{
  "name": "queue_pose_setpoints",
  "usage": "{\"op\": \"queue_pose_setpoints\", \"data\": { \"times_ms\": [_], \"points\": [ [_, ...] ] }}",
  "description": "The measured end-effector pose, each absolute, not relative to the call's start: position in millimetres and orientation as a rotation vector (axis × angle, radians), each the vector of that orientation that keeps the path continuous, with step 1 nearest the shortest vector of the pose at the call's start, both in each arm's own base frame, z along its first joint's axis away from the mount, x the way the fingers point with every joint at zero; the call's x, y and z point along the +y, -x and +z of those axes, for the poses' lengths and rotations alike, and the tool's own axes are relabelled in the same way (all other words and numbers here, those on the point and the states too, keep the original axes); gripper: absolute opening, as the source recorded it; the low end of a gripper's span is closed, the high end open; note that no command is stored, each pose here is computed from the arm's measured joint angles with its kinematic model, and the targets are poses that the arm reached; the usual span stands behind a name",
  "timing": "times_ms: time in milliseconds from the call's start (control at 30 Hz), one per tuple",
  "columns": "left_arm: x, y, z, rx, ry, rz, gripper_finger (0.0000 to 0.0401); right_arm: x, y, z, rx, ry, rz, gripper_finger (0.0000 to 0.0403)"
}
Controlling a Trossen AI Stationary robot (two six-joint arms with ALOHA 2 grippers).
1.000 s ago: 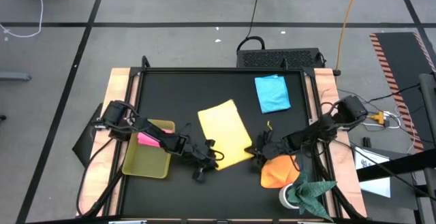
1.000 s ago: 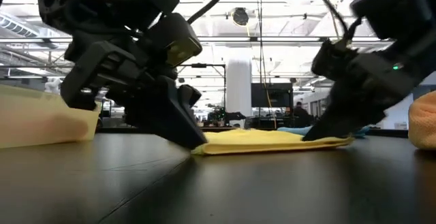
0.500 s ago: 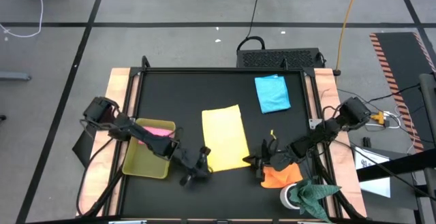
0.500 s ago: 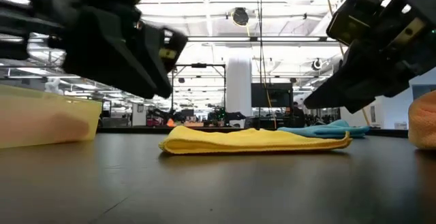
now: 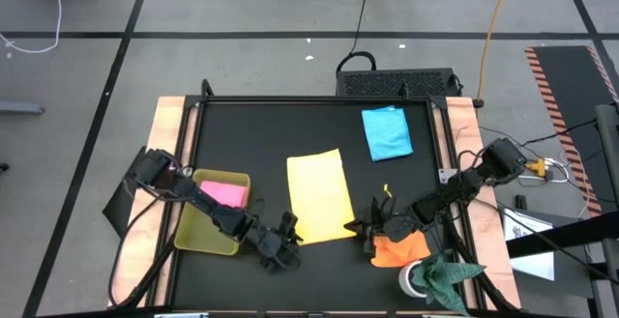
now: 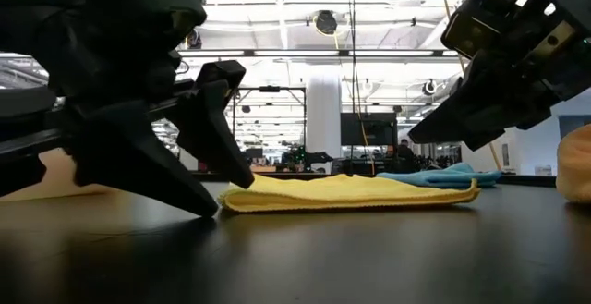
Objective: Fold microfiber towels
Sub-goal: Fold the yellow microfiber towel
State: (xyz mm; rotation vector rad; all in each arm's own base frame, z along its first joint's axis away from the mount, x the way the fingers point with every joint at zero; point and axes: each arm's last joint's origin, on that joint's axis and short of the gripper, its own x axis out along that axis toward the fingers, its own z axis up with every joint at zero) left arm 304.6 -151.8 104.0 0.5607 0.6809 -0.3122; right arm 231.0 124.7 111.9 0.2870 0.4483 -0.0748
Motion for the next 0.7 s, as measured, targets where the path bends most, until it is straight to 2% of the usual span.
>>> {"op": "queue_pose_setpoints", "data": {
  "times_ms": [333,433,567,700],
  "points": [
    [-142.1,-309.0,99.9,0.702,-0.535,-0.281,0.0043,128.4,-230.7,112.8,0.463,-0.275,0.009,0.0000],
    [-143.9,-308.5,102.0,0.687,-0.526,-0.275,0.0011,129.2,-230.8,113.6,0.457,-0.205,0.038,0.0000],
    [-145.0,-307.2,108.5,0.671,-0.485,-0.252,0.0015,129.4,-230.9,113.7,0.452,-0.089,0.069,0.0018],
    [-145.9,-308.1,119.9,0.629,-0.425,-0.235,0.0019,132.9,-232.9,114.7,0.475,-0.005,0.154,0.0068]
  ]
}}
